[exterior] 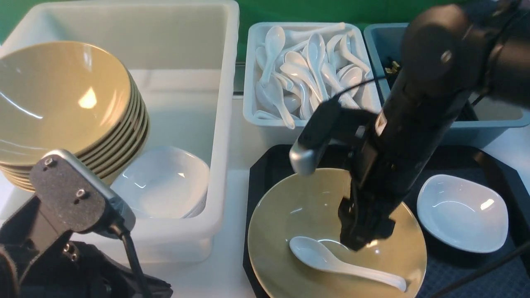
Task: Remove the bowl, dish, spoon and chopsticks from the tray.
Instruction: Use the right arm to grab the soup spoon in the middle
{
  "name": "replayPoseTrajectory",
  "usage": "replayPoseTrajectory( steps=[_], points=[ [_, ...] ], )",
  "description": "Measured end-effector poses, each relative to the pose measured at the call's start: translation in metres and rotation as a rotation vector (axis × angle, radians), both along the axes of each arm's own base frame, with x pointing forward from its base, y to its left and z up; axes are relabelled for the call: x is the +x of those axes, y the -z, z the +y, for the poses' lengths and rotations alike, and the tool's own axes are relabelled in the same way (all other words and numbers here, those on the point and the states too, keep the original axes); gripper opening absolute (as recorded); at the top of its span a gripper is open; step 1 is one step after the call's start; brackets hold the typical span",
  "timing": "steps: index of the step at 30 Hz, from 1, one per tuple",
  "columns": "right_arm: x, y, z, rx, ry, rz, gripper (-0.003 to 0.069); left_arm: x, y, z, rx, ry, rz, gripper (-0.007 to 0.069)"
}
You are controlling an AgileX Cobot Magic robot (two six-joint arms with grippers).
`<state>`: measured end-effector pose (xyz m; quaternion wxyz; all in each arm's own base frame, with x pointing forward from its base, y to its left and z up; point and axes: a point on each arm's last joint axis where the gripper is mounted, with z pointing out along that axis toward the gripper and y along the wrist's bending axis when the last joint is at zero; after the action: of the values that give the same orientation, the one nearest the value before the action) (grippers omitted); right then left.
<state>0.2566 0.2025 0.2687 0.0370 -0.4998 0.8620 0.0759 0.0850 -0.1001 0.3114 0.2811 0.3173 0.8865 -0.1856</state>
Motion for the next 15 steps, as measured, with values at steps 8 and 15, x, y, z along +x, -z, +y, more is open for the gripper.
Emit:
replayPoseTrajectory(
  steps=[8,15],
  points=[
    [-0.003,0.055,0.016,-0.102,-0.053,0.095,0.0536,0.004,-0.005,-0.004,-0.053,0.005,-0.059,-0.0008],
    [-0.001,0.066,0.017,-0.123,-0.09,0.119,0.0378,0.005,-0.006,-0.005,-0.065,0.005,-0.072,-0.0008]
  ],
)
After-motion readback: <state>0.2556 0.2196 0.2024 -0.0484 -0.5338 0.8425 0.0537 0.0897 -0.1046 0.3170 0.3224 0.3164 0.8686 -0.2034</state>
